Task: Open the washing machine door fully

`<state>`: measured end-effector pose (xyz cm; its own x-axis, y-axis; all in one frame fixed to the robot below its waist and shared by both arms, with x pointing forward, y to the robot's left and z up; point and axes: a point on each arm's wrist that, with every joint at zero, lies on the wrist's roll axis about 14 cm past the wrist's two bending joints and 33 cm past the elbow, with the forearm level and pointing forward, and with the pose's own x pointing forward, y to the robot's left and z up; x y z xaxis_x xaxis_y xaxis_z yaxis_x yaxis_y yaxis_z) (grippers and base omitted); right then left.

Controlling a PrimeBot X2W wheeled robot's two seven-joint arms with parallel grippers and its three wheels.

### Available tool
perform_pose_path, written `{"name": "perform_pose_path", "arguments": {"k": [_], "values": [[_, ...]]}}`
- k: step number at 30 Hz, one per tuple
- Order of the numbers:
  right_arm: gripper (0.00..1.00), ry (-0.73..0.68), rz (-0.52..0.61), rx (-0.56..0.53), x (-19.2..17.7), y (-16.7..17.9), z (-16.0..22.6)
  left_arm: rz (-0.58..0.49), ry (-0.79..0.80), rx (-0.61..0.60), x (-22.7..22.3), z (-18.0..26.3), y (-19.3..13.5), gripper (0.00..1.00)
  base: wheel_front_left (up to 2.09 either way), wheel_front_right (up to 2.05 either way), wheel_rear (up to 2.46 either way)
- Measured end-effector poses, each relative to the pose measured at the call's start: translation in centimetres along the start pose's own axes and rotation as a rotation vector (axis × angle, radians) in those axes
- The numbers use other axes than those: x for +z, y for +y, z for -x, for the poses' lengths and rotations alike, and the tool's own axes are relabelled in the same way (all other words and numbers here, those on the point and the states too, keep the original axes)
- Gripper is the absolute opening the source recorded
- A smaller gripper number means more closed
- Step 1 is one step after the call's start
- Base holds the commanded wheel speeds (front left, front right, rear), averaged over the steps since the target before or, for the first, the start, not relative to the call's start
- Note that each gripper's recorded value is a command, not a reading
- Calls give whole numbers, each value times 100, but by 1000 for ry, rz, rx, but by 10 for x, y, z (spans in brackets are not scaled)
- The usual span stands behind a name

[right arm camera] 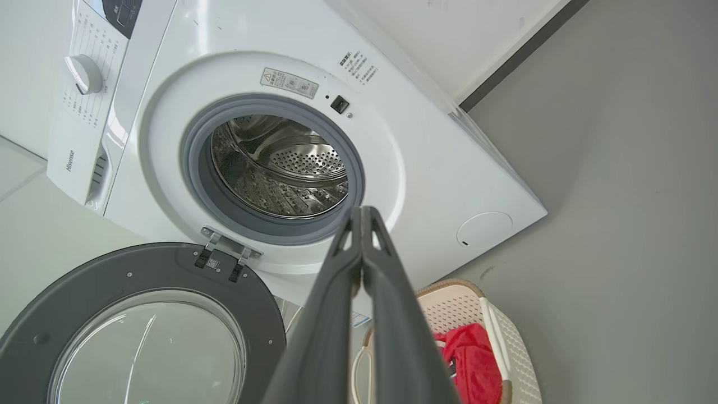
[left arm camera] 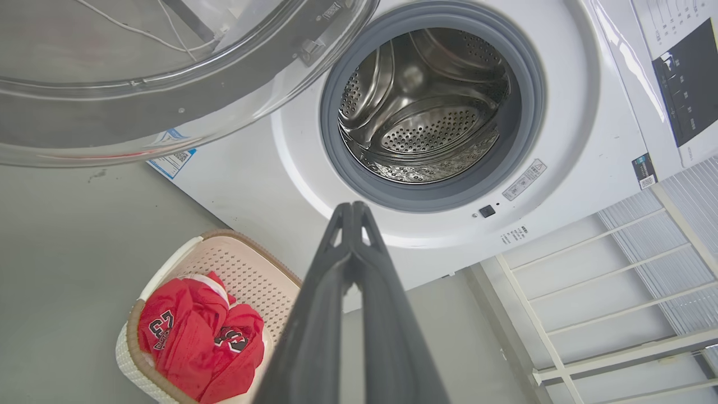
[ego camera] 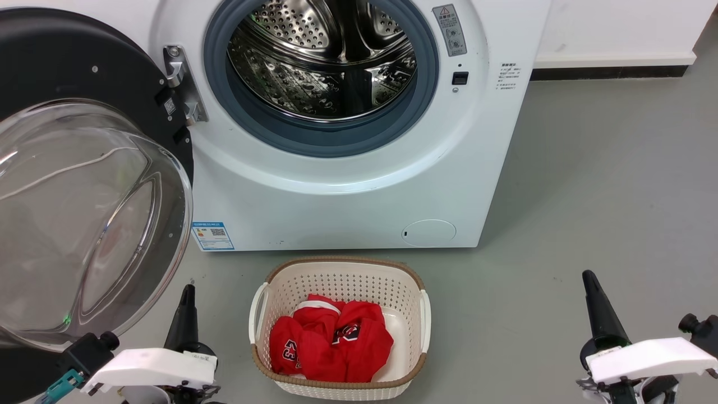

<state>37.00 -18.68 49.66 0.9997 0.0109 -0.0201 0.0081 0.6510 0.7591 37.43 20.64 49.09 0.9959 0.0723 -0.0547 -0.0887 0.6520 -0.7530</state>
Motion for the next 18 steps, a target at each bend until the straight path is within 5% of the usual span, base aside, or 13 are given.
{"name": "perform_pose_path", "arguments": {"k": [18], "values": [[0, -2, -251, -15, 4, -3, -6, 254, 23, -6, 0, -4, -2, 0, 0, 0, 0]]}}
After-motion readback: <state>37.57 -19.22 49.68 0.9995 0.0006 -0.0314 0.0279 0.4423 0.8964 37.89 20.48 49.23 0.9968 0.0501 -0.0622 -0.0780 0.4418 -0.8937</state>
